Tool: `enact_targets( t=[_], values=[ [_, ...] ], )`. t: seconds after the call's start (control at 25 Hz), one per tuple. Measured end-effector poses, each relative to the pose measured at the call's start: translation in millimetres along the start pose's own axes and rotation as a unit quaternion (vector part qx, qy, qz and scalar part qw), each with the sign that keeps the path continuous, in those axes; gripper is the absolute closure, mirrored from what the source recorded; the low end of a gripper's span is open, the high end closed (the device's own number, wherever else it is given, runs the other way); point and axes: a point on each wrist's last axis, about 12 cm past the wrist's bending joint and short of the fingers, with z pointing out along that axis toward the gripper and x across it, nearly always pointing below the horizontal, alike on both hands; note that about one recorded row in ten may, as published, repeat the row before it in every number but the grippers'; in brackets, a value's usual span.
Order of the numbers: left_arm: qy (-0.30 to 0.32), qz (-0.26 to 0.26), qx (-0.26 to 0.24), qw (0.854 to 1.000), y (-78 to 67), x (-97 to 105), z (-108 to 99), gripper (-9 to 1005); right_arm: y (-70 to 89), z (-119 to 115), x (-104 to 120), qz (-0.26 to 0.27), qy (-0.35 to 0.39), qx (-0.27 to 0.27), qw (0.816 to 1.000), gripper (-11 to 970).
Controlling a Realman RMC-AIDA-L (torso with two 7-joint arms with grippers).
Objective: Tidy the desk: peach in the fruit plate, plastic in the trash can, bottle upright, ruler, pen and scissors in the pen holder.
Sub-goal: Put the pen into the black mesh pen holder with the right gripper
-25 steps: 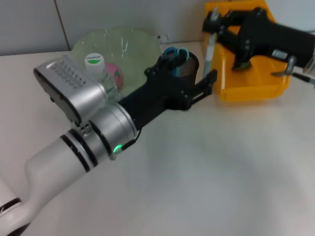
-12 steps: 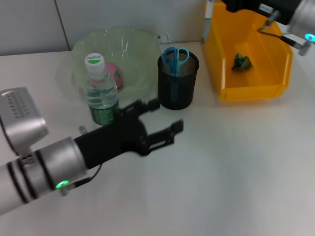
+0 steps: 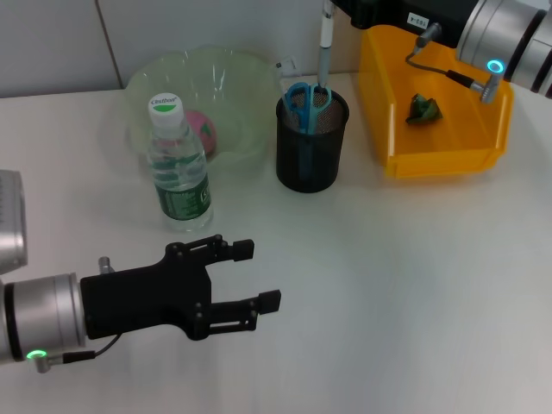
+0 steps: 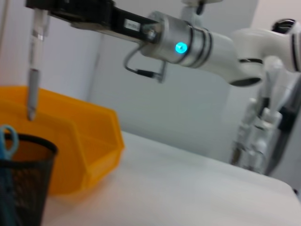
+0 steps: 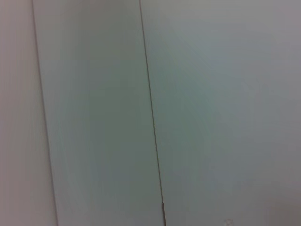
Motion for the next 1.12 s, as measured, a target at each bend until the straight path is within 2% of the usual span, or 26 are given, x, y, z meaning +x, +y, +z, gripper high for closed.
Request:
enact_targets(
  t=[0.12, 0.56, 1.12],
  values=[
    [0.002, 0.004, 0.011, 1.000, -0.6, -1.4, -3.5, 180, 1.0, 3.1, 1.8, 0.006, 0.003, 0.001, 1.000, 831],
    [0.000, 0.016, -0.003, 1.000, -1.4, 3.5, 1.0, 180, 5.8, 15.6, 10.7, 0.004, 0.040, 0.001, 0.999, 827],
    [-0.017, 0.027, -0.016, 0.999, 1.3, -1.0, 5.5, 179, 10.3, 38.0, 12.0, 0.002, 0.088, 0.007, 0.996, 822]
  ],
)
